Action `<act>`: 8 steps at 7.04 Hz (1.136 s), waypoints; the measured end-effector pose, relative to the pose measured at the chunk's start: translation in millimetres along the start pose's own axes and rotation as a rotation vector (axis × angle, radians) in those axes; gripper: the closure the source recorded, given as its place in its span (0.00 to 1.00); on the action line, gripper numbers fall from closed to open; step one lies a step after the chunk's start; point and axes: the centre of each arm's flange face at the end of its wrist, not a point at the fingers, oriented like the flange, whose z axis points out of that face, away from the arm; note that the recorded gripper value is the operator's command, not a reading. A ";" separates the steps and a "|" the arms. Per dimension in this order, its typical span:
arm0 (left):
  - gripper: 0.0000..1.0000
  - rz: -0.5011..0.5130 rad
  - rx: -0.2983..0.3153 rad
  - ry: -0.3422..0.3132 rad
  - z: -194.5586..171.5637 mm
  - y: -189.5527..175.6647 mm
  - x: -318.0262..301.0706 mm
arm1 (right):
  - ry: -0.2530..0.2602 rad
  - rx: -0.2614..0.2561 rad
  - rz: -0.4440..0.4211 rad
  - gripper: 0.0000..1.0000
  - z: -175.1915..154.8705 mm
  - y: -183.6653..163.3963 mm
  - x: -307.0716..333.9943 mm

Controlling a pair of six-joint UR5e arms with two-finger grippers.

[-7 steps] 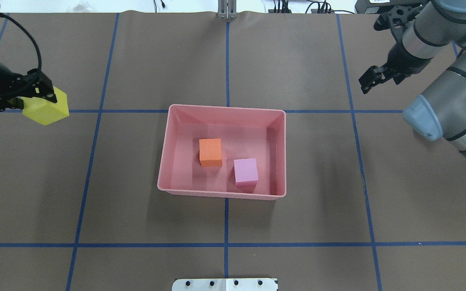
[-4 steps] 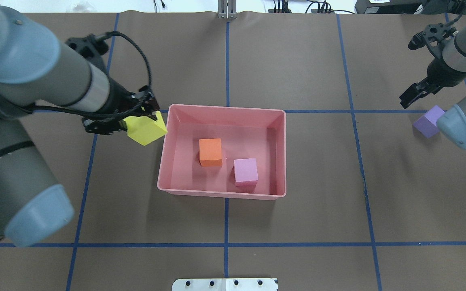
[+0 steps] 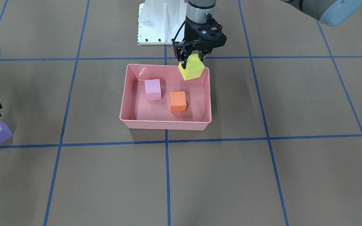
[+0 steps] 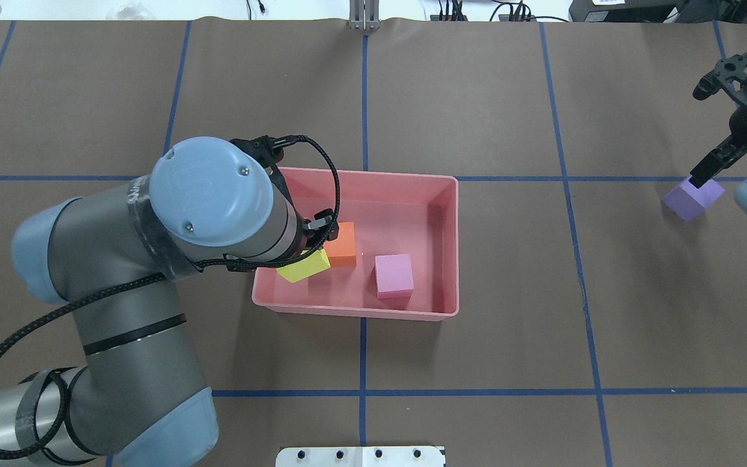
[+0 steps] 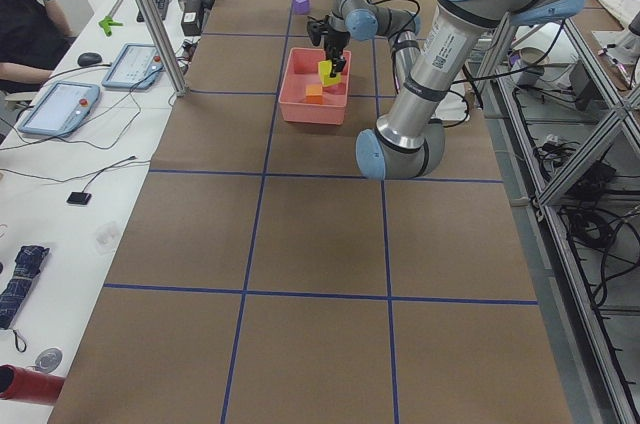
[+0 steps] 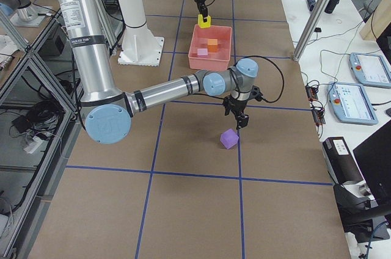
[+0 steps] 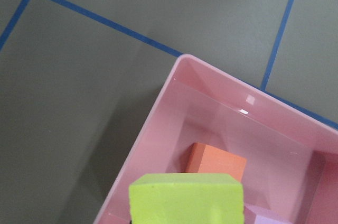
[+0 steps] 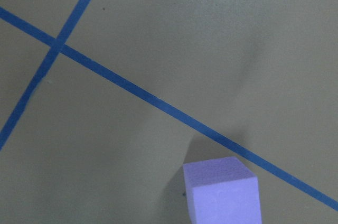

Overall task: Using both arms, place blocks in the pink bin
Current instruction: 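Carry the yellow cube into the bin while the right gripper reaches the purple cube, then open the left gripper over the bin while the right gripper grasps the purple cube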

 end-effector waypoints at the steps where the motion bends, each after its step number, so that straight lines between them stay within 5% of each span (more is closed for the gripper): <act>1: 0.00 0.016 0.012 0.000 2.2 7.5 2.3 | -0.012 -0.017 -0.022 0.01 11.4 4.6 13.4; 5: 0.00 0.027 0.021 0.007 -0.8 12.7 7.0 | -0.048 -0.029 -0.069 0.01 71.7 5.4 38.8; 8: 0.00 0.023 0.025 0.000 0.5 9.5 4.9 | -0.107 -0.006 -0.080 0.01 71.6 -3.6 29.7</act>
